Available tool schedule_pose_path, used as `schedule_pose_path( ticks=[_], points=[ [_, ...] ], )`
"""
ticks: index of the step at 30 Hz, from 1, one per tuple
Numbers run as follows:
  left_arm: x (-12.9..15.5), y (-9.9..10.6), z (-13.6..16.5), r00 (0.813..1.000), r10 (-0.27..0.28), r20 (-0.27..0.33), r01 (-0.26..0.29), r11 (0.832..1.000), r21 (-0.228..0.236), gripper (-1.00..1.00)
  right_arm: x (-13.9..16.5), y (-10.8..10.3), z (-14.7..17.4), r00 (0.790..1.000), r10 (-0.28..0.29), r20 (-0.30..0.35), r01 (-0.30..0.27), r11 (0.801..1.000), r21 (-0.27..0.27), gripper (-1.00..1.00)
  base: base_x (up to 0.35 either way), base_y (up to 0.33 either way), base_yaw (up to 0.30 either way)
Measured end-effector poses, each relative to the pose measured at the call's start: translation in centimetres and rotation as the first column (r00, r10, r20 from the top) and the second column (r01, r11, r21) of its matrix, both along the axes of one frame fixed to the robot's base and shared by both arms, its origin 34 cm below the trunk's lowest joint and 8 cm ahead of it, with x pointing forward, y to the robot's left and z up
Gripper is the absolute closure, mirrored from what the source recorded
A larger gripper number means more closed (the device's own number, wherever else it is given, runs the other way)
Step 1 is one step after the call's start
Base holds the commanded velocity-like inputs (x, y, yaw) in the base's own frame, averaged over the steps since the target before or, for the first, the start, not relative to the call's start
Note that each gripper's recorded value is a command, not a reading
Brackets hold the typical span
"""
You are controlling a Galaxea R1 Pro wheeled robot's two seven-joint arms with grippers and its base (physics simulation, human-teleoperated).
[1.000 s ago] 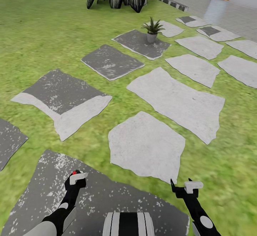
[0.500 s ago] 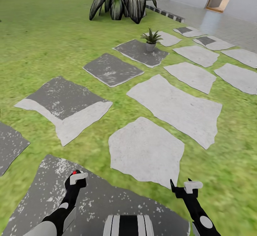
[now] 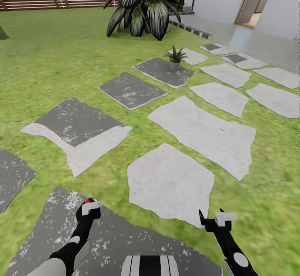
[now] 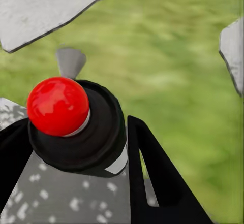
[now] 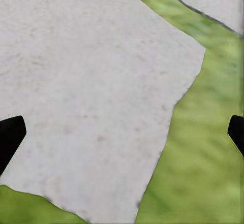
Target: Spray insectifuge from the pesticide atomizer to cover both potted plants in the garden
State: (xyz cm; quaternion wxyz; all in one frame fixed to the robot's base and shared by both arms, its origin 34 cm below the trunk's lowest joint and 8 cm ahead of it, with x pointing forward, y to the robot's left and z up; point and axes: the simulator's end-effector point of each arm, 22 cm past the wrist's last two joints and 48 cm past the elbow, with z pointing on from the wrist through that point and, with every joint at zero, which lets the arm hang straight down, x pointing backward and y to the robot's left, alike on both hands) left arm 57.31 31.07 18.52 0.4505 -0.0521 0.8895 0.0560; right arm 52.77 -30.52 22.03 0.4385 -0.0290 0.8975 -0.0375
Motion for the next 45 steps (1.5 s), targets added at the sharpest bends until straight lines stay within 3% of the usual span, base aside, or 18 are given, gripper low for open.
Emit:
schedule_pose_path(
  ticks=[5, 6, 13, 21, 27, 45],
  points=[
    [0.7, -0.1, 1.1, 1.000, -0.005, 0.019, 0.005, 1.000, -0.002, 1.00, 0.7, 0.1, 1.1, 1.000, 0.000, 0.024, 0.000, 1.000, 0.000, -1.00, 0.000, 0.000, 0.000],
    [0.6, 1.3, 1.3, 1.000, 0.006, 0.021, -0.006, 1.000, 0.012, 1.00, 0.6, -0.3, 1.1, 1.000, -0.008, 0.024, 0.008, 1.000, -0.002, -1.00, 0.000, 0.000, 0.000],
    [1.5, 3.3, 3.1, 0.999, 0.005, 0.048, -0.007, 0.999, 0.042, 1.00, 2.1, -1.5, 3.5, 0.995, -0.056, 0.082, 0.056, 0.998, 0.004, -1.00, 0.000, 0.000, 0.000],
    [2.9, 3.5, 5.6, 0.995, 0.007, 0.096, -0.011, 0.999, 0.044, 1.00, 5.5, -1.1, 8.7, 0.978, -0.048, 0.204, 0.047, 0.999, 0.008, -1.00, 0.000, 0.000, 0.000],
    [3.7, 3.6, 7.4, 0.992, 0.007, 0.127, -0.013, 0.999, 0.045, 1.00, 8.4, -1.1, 14.4, 0.944, -0.041, 0.327, 0.040, 0.999, 0.009, -1.00, 0.000, 0.000, 0.000],
    [6.3, 2.9, 13.4, 0.971, 0.007, 0.239, -0.016, 0.999, 0.034, 1.00, 9.2, -1.7, 19.1, 0.915, -0.041, 0.401, 0.044, 0.999, 0.003, -1.00, 0.000, 0.000, 0.000]
  ],
)
